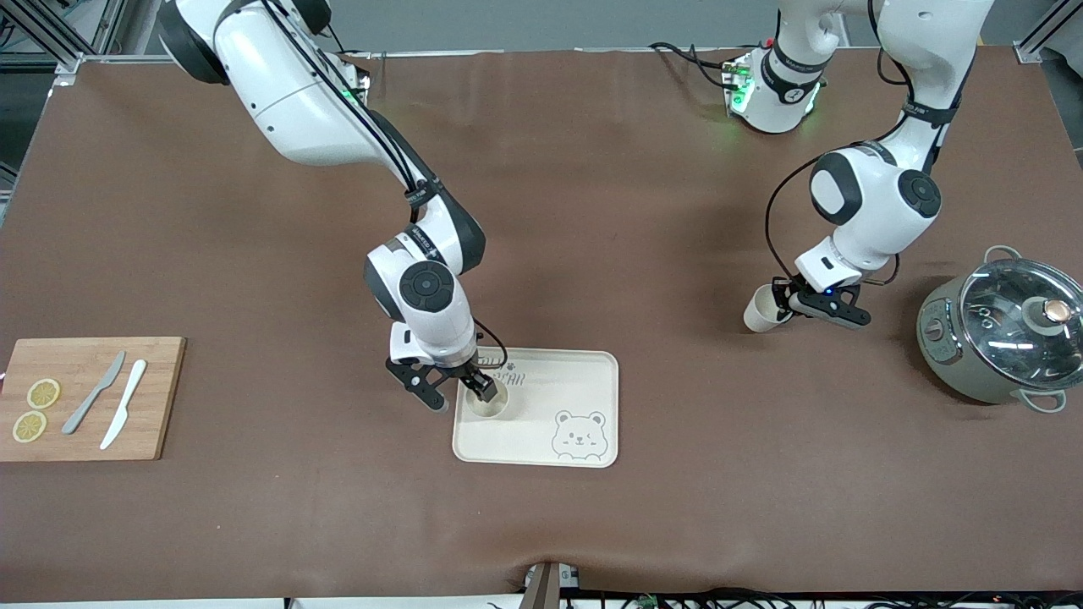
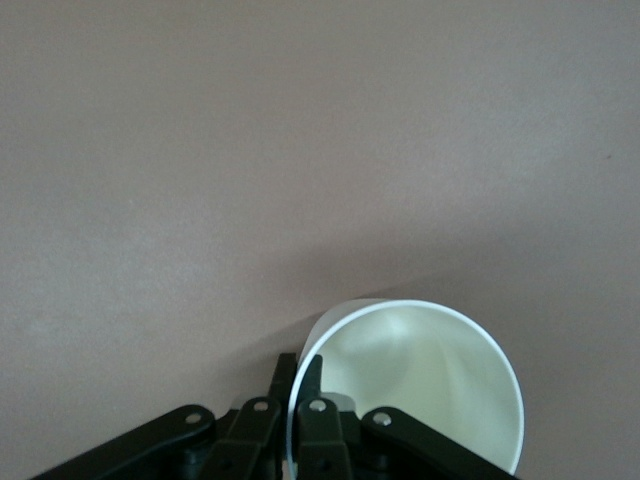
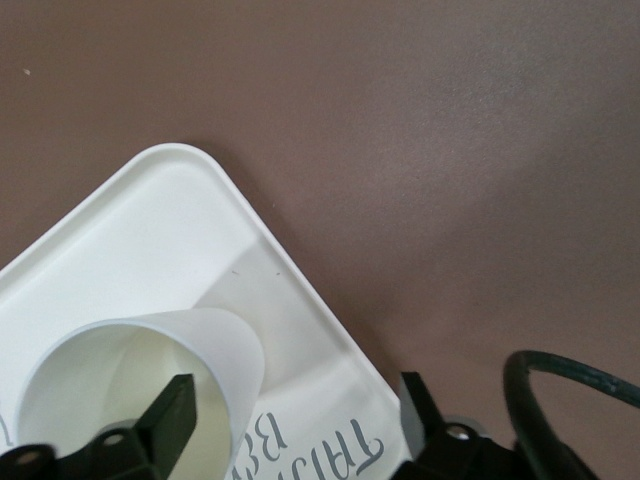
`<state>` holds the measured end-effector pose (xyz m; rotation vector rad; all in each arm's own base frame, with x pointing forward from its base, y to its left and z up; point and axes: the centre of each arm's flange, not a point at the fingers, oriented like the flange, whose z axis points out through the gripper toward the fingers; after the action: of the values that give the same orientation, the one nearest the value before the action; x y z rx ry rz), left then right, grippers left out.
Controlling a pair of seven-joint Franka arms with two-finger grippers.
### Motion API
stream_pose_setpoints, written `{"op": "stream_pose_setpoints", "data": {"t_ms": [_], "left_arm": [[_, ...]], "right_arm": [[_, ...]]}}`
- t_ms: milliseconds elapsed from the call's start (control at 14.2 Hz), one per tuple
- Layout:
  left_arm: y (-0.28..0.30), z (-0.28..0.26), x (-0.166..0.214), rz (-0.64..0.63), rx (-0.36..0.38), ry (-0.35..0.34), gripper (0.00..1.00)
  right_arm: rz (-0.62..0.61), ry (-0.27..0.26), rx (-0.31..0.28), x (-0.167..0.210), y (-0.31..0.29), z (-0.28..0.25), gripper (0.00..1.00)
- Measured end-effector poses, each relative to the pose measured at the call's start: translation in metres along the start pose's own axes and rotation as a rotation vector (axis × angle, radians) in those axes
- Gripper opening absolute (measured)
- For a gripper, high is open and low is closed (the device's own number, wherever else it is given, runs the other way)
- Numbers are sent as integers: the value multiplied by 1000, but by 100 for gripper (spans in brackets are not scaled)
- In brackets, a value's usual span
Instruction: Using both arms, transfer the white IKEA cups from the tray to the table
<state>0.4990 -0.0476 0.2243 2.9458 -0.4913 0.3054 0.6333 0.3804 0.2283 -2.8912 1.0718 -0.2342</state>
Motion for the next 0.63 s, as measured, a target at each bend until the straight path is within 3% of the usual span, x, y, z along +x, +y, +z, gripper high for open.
{"op": "stream_pose_setpoints", "data": {"t_ms": [281, 421, 632], "left_arm": [[-1, 3, -7, 21, 1, -11, 4], [-2, 4, -8, 22, 1, -13, 4], [-2, 4, -9, 23, 0, -15, 4]], "right_arm": [[0, 1, 2, 0, -1, -1, 38], [0, 1, 3, 0, -1, -1, 33], [1, 5, 17, 1, -3, -5, 5]]}}
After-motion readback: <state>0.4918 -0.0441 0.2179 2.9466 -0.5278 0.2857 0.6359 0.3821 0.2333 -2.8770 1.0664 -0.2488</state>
